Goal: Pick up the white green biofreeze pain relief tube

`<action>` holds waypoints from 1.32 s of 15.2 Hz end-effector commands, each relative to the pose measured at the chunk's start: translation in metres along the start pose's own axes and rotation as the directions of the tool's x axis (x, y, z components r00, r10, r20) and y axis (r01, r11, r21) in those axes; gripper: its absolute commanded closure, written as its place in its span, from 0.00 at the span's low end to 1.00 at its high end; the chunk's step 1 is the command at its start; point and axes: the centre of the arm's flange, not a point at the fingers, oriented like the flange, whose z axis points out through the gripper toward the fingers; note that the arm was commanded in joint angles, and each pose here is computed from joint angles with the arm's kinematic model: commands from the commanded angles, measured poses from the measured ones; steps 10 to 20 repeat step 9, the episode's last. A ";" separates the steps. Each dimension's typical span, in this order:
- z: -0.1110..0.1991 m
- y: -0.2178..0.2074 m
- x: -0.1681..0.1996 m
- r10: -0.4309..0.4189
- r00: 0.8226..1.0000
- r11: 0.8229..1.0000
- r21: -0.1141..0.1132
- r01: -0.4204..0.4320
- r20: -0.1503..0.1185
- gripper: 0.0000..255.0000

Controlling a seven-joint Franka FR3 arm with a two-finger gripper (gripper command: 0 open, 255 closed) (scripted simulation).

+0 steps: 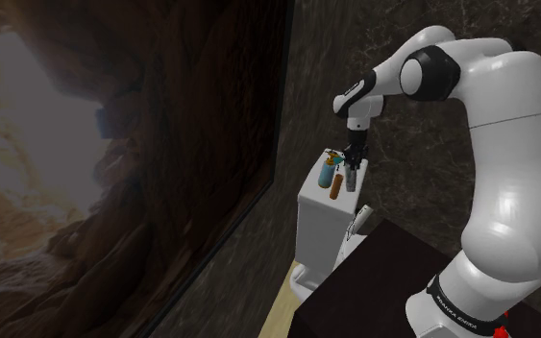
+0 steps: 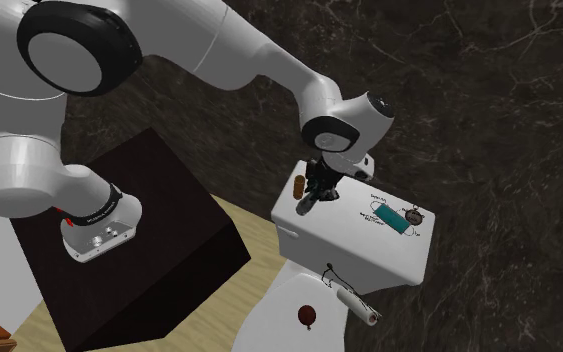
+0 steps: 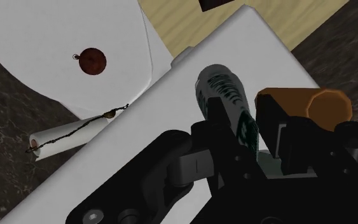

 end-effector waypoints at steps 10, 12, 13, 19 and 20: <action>-0.041 -0.001 -0.013 0.000 1.000 1.000 0.000 0.000 0.000 1.00; -0.041 -0.001 -0.013 0.000 1.000 1.000 0.000 0.000 0.000 1.00; -0.041 -0.001 -0.013 0.000 1.000 1.000 0.000 0.000 0.000 1.00; -0.041 -0.001 -0.013 0.000 1.000 1.000 0.000 0.000 0.000 1.00; -0.041 -0.001 -0.013 0.000 1.000 1.000 0.000 0.000 0.000 1.00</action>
